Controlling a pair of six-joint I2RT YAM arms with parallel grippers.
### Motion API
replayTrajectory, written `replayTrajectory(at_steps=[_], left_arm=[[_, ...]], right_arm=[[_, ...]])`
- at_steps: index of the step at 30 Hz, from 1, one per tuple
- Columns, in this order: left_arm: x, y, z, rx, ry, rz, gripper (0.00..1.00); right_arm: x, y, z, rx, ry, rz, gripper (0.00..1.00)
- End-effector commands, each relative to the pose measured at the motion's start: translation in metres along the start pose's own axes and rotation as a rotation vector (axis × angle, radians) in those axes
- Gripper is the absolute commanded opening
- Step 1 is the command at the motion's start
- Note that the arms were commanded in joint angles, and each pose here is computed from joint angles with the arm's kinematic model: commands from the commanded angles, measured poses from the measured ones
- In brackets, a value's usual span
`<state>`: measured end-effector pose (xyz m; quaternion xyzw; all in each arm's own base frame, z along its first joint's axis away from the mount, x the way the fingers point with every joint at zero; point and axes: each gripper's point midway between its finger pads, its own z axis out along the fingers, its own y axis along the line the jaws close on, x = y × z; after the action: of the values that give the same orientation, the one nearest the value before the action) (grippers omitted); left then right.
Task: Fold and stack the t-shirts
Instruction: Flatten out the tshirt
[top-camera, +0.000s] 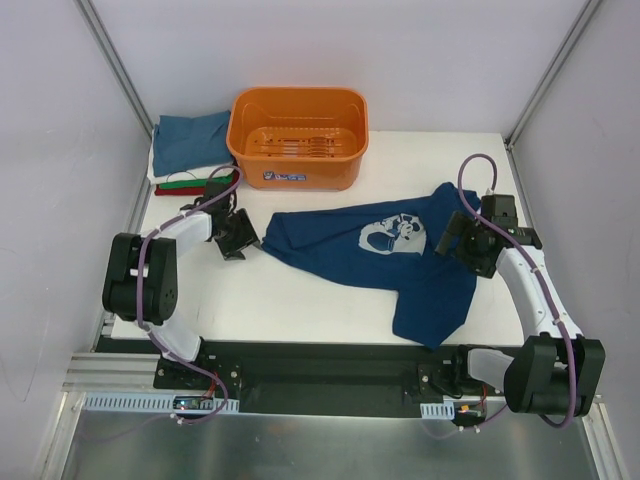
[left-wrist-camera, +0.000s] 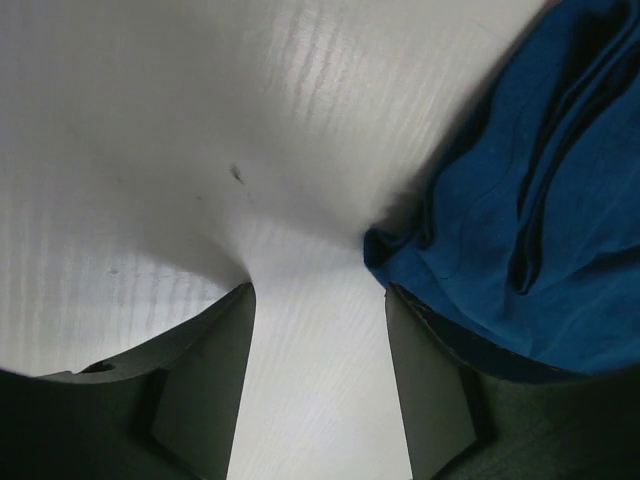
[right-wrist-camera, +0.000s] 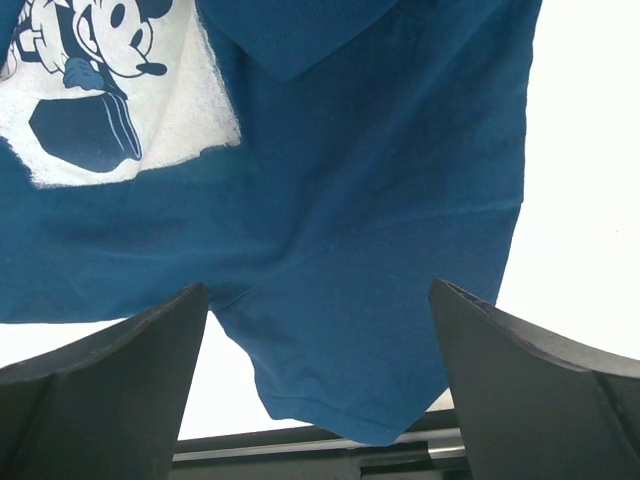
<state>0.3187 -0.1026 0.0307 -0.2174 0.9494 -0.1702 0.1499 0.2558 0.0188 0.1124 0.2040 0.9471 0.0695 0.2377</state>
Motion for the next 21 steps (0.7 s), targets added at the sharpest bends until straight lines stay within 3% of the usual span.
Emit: replayTrajectory(at_steps=[1,6,8,17,19,21], left_arm=[[-0.015,-0.020,0.003,0.069,-0.002,-0.010,0.55],[-0.014,-0.028,0.009,0.117,0.026,0.001,0.55],[-0.010,-0.029,0.015,0.116,0.047,0.003,0.46],[0.014,-0.045,0.028,0.126,0.112,0.071,0.26],[0.020,-0.042,0.026,0.122,0.122,0.060,0.17],[0.025,-0.034,0.026,0.095,0.119,0.046,0.00]], right_arm=[[-0.014,0.006,-0.009,-0.012,-0.054,0.007,0.97],[-0.013,0.001,-0.008,0.014,-0.057,0.006,0.97],[-0.013,0.000,-0.008,0.016,-0.055,0.006,0.97],[-0.016,-0.013,-0.014,0.085,-0.086,-0.006,0.97],[-0.016,-0.013,-0.015,0.086,-0.092,-0.006,0.97],[-0.016,-0.014,-0.015,0.091,-0.096,-0.004,0.97]])
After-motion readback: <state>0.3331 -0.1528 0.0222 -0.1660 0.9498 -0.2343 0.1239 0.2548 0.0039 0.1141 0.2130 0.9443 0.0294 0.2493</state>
